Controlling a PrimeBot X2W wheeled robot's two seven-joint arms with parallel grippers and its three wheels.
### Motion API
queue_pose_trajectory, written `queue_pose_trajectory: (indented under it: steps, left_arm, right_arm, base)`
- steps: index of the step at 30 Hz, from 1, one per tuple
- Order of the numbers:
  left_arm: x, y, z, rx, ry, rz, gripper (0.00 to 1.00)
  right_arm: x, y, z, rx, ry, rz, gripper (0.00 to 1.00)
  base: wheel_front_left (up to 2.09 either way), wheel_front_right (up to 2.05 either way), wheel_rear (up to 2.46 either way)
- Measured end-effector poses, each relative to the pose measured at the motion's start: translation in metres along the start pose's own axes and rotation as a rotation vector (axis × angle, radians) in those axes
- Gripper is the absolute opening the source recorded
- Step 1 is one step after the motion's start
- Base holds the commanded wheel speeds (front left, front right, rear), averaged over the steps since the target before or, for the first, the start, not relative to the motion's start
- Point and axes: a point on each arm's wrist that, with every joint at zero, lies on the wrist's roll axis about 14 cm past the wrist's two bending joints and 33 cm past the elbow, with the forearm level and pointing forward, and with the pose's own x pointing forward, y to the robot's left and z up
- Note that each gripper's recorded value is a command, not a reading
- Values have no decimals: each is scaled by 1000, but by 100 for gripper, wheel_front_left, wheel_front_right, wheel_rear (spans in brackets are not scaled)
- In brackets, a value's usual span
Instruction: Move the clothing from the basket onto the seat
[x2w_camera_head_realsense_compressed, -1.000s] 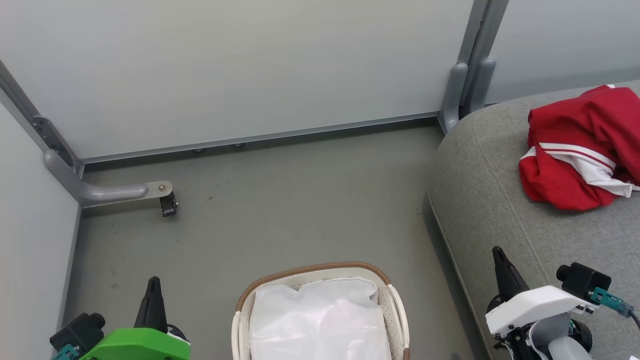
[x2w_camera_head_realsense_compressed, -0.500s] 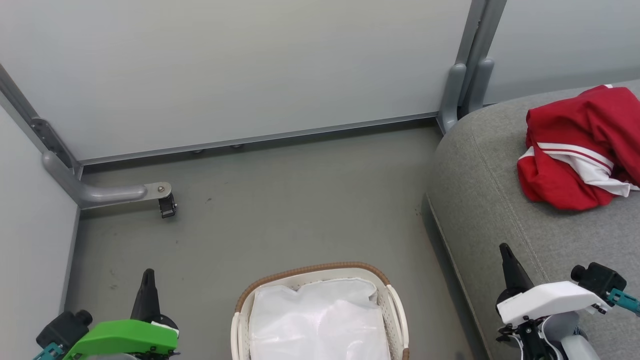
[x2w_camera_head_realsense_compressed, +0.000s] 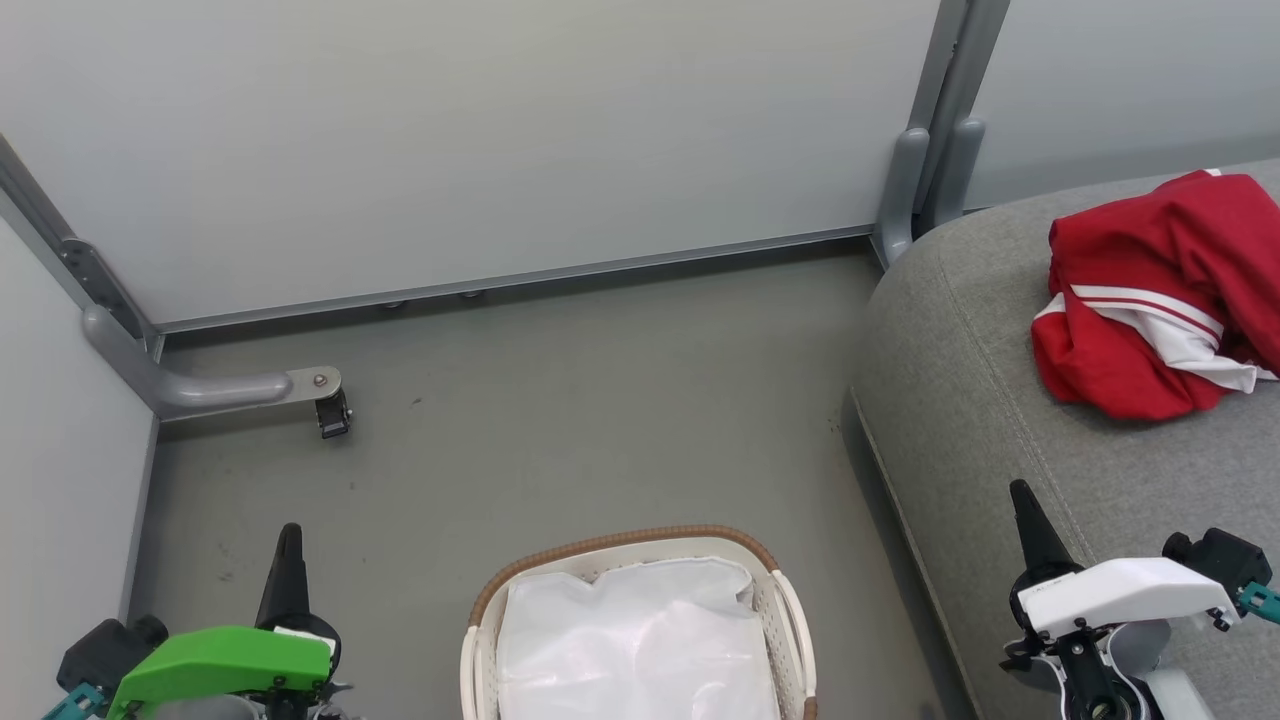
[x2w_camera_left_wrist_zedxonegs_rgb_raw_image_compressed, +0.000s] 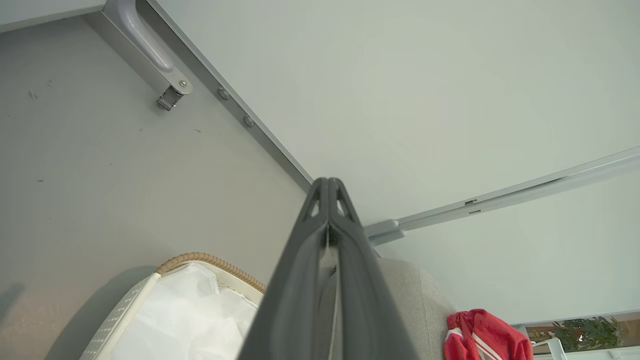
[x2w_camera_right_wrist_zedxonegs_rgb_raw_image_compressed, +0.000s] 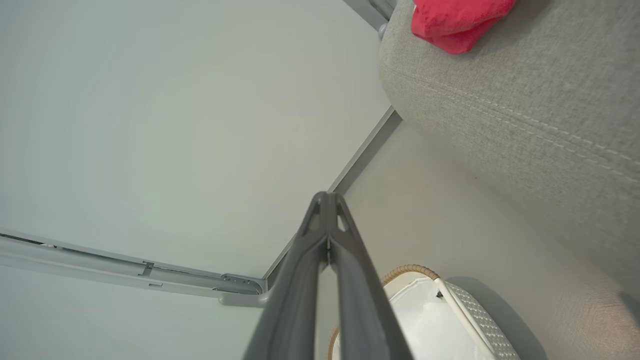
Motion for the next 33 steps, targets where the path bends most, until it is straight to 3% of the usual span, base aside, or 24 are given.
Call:
queue_pose_trajectory:
  steps: [33]
  left_arm:
    - [8,-20,12,-294,3,-64,0]
  right_arm:
    - [-1,6,19,314,-31,29,0]
  base:
    - [0,0,0]
